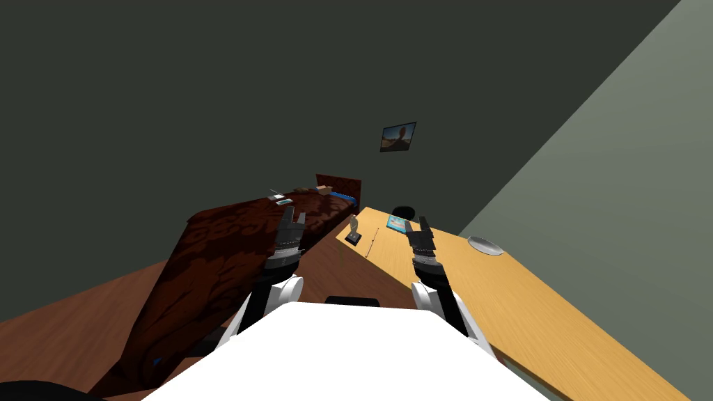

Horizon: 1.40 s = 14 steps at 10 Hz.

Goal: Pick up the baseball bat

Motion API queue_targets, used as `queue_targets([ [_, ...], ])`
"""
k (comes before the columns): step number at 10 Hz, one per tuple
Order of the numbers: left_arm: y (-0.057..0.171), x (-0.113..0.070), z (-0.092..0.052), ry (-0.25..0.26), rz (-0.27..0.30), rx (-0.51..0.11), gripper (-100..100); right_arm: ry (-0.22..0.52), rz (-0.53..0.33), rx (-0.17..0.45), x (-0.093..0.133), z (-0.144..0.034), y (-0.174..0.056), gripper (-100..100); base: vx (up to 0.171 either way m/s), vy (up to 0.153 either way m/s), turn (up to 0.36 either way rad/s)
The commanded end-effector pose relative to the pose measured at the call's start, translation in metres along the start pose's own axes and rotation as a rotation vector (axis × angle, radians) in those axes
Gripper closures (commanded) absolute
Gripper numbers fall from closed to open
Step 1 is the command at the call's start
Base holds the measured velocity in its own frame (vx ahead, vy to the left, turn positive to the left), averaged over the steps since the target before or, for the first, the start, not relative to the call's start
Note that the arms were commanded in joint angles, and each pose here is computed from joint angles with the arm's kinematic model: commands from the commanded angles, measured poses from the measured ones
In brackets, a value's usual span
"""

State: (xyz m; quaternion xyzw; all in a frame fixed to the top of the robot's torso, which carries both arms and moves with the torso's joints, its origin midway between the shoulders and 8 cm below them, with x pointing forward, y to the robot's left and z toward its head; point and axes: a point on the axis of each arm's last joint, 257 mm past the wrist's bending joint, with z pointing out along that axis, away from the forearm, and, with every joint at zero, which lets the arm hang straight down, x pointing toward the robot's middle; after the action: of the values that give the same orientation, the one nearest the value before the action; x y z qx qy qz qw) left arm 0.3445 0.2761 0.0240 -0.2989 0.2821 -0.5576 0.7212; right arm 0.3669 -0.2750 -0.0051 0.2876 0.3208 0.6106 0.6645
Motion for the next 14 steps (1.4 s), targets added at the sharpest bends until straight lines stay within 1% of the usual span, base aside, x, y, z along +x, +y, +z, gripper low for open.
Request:
queue_targets([
  [1,0.000,0.000,0.000,0.000,0.000,0.000,0,0.002,0.022,0.019,0.000,-0.001,-0.011,-100,0.000,0.017,0.004],
  [3,0.000,0.000,0.000,0.000,0.000,0.000,0,0.004,0.098,0.078,-0.002,0.004,-0.040,-100,0.001,0.042,0.010],
  [4,0.000,0.000,0.000,0.000,0.000,0.000,0,0.001,0.112,0.090,-0.003,0.001,-0.046,-100,0.001,0.040,0.002],
  [5,0.000,0.000,0.000,0.000,0.000,0.000,0,-0.004,0.155,0.127,-0.004,0.003,-0.064,-100,0.002,0.036,0.011],
  [6,0.000,0.000,0.000,0.000,0.000,0.000,0,-0.005,0.163,0.130,-0.004,0.002,-0.065,-100,0.000,0.027,0.005],
  [7,0.000,0.000,0.000,0.000,0.000,0.000,0,-0.013,0.212,0.164,-0.006,0.005,-0.082,-100,0.002,0.034,0.010],
  [8,0.000,0.000,0.000,0.000,0.000,0.000,0,-0.016,0.218,0.172,-0.006,0.003,-0.086,-100,0.003,0.031,0.007],
  [9,0.000,0.000,0.000,0.000,0.000,0.000,0,-0.026,0.265,0.203,-0.008,0.006,-0.101,-100,0.004,0.040,0.013],
  [10,0.000,0.000,0.000,0.000,0.000,0.000,0,-0.030,0.275,0.215,-0.009,0.004,-0.106,-100,0.004,0.035,0.004],
  [11,0.000,0.000,0.000,0.000,0.000,0.000,0,-0.044,0.323,0.251,-0.011,0.006,-0.124,-100,0.000,0.037,0.015],
  [12,0.000,0.000,0.000,0.000,0.000,0.000,0,-0.048,0.333,0.260,-0.011,0.003,-0.128,-100,-0.001,0.034,0.009],
  [13,0.000,0.000,0.000,0.000,0.000,0.000,0,-0.068,0.382,0.306,-0.014,0.003,-0.150,-100,-0.005,0.043,0.017],
  [14,0.000,0.000,0.000,0.000,0.000,0.000,0,-0.070,0.393,0.306,-0.014,0.003,-0.150,-100,0.001,0.039,0.007],
])
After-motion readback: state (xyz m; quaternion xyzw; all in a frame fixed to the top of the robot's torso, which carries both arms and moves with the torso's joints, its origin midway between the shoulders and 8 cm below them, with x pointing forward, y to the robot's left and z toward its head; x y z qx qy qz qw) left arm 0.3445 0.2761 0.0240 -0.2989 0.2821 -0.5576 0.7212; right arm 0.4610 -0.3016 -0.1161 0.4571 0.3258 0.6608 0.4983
